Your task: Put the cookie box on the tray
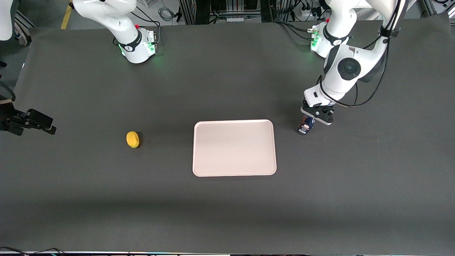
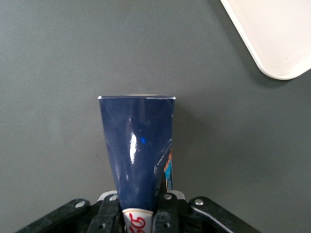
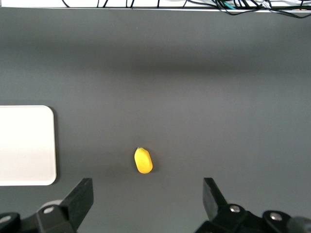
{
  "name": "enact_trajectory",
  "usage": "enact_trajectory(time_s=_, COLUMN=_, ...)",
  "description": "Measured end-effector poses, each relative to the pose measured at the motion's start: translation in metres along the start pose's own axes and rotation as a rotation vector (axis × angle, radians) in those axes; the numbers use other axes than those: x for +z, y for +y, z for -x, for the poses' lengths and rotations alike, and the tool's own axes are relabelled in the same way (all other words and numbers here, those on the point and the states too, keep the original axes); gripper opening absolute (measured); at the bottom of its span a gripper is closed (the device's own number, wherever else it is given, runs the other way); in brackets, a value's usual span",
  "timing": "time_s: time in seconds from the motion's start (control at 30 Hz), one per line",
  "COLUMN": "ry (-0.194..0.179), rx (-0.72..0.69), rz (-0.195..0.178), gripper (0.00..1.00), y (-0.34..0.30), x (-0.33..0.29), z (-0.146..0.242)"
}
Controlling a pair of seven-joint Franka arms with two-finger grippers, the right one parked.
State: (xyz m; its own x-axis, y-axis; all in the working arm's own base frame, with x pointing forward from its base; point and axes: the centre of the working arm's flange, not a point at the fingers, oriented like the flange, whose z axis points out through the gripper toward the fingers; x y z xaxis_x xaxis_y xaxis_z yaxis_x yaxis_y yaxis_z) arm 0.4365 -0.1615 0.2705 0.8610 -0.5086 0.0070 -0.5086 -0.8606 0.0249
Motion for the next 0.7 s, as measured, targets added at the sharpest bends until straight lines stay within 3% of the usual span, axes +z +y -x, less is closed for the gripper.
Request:
enact_trajectory(time_s=0.2, ry=-0.026, rx=-0.013, rz=-0.007, gripper=0.22, y=-0.003, x=-0.056, z=-0.02)
enact_trajectory(time_s=0.47, ry=0.013, rx=-0.059, rz=-0.02, gripper=0.22, y=-0.003, x=-0.146, z=-0.051)
enact_trajectory(time_s=0.7, ry=0.058, rx=-0.135, rz=0.05, gripper=0.22, y=0.003, x=-0.222, z=-0.074)
